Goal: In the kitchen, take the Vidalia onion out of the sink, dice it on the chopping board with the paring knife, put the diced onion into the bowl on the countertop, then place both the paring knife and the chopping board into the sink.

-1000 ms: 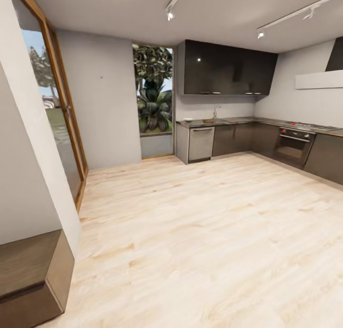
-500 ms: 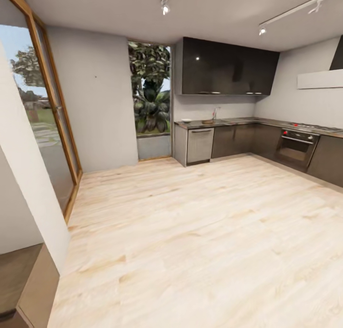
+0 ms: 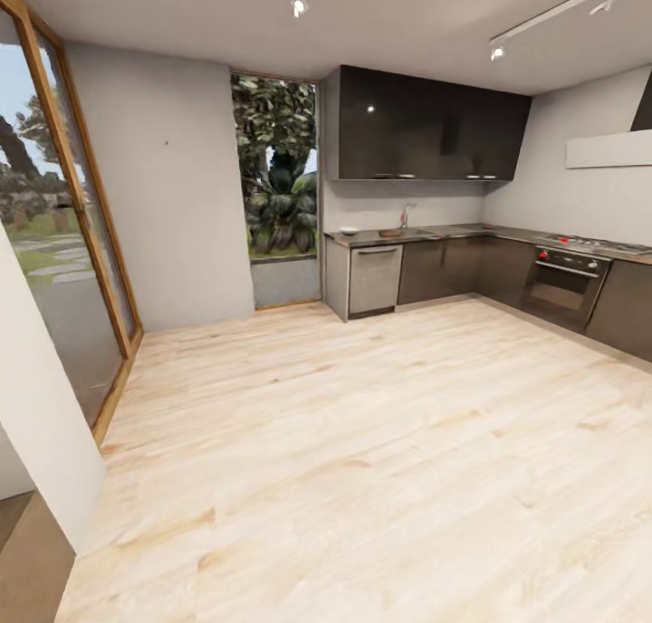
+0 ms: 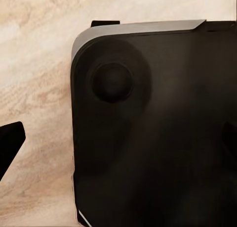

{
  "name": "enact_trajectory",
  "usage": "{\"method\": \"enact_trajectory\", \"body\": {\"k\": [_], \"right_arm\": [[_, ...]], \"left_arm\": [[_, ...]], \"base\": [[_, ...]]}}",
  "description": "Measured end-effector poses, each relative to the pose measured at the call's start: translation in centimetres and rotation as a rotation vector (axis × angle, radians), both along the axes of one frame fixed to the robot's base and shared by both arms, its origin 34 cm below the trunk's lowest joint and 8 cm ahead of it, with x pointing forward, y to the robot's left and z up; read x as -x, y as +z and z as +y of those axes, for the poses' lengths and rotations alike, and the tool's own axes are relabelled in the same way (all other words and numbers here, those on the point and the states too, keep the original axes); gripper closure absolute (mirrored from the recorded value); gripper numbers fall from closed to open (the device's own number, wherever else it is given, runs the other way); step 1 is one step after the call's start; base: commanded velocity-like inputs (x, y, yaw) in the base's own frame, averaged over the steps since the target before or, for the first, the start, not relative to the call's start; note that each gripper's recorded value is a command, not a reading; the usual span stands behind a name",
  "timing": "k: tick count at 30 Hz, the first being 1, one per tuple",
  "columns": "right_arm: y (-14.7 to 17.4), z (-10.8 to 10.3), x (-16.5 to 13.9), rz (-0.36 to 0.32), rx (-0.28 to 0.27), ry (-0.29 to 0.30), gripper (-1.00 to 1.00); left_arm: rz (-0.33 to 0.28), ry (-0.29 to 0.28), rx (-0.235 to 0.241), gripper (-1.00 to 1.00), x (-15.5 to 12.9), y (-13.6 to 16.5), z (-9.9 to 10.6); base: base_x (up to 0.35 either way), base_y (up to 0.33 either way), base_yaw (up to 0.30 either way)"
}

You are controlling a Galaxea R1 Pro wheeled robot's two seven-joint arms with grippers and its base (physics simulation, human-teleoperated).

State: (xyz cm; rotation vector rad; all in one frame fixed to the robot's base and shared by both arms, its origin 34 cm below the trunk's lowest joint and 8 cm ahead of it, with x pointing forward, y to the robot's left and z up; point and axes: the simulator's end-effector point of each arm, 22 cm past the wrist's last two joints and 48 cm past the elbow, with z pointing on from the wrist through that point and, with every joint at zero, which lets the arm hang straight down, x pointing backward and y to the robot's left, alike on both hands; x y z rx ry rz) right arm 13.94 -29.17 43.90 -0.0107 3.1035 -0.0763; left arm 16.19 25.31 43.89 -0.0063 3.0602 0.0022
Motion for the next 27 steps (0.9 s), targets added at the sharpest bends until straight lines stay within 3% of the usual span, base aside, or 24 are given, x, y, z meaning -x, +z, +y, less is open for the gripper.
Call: {"method": "enact_trajectory", "body": {"k": [27], "right_arm": [[0.00,0.02,0.03,0.001,0.000,0.000,-1.00]], "left_arm": [[0.000,0.000,0.000,-1.00,0.03,0.00,0.00]], "base": [[0.300,-0.211,0.000]]}}
